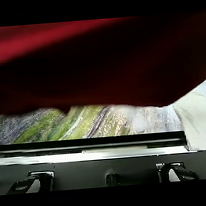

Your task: Fold the clothes and pants, and hang the long-sleeved shirts on hangers.

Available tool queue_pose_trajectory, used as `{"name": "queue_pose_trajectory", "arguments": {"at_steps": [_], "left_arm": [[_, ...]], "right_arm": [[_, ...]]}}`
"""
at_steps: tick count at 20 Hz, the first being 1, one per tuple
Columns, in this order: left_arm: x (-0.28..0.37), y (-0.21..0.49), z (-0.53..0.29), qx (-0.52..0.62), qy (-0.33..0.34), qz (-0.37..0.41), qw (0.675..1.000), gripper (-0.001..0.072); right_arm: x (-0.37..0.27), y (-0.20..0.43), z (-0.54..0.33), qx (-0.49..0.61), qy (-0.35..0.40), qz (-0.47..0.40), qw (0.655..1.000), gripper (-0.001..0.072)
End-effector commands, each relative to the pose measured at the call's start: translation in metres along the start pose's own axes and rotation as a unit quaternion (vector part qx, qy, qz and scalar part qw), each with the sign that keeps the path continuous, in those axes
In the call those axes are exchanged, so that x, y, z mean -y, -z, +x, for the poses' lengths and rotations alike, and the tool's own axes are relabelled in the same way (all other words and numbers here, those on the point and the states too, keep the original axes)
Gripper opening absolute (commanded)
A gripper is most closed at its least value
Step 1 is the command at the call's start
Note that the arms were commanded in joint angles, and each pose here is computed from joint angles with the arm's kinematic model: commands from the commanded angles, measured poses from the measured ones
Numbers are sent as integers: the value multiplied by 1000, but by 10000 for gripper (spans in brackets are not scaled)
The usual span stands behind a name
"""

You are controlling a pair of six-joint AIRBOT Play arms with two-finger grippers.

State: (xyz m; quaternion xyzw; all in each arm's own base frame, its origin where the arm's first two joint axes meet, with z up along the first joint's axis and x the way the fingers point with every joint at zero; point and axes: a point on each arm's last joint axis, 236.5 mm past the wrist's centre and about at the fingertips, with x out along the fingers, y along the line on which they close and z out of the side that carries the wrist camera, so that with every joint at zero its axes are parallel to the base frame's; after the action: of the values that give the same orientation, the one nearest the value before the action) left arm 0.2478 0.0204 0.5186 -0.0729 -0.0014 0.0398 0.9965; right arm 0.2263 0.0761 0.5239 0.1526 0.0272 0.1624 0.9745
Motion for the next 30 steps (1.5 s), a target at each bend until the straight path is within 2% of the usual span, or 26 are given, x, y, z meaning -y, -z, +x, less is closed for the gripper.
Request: {"name": "queue_pose_trajectory", "arguments": {"at_steps": [1,3,5,8,10,13,17,19,20,22,23,25,27,30], "left_arm": [[-11,59,33,-114,-18,4,993,10],[-14,132,82,-238,-6,23,971,10],[-23,204,135,-330,-1,26,944,10],[-38,312,215,-422,-5,21,907,11],[-37,378,263,-451,-1,19,892,11],[-32,469,305,-484,6,21,875,11],[-32,541,313,-529,-2,10,848,13],[-37,555,307,-549,-10,1,836,24],[-41,556,304,-555,-14,-2,832,86],[-55,549,292,-571,-26,-10,821,307],[-66,542,282,-583,-41,-24,811,348],[-92,524,256,-609,-64,-42,790,348],[-119,507,228,-627,-88,-67,771,348],[-144,503,175,-633,-108,-135,754,348]], "right_arm": [[38,20,37,-55,30,49,997,26],[82,61,87,-142,48,97,984,26],[134,121,137,-244,68,147,956,26],[206,235,206,-371,96,187,904,27],[231,311,246,-431,101,188,877,27],[268,404,299,-460,134,178,860,27],[277,477,334,-467,141,199,850,28],[271,496,337,-481,138,204,841,30],[267,499,336,-485,133,209,838,42],[258,491,329,-496,115,214,834,214],[254,479,320,-504,94,200,835,280],[253,446,293,-523,58,154,837,316],[262,412,259,-536,45,124,834,322],[289,375,211,-511,65,168,840,322]]}}
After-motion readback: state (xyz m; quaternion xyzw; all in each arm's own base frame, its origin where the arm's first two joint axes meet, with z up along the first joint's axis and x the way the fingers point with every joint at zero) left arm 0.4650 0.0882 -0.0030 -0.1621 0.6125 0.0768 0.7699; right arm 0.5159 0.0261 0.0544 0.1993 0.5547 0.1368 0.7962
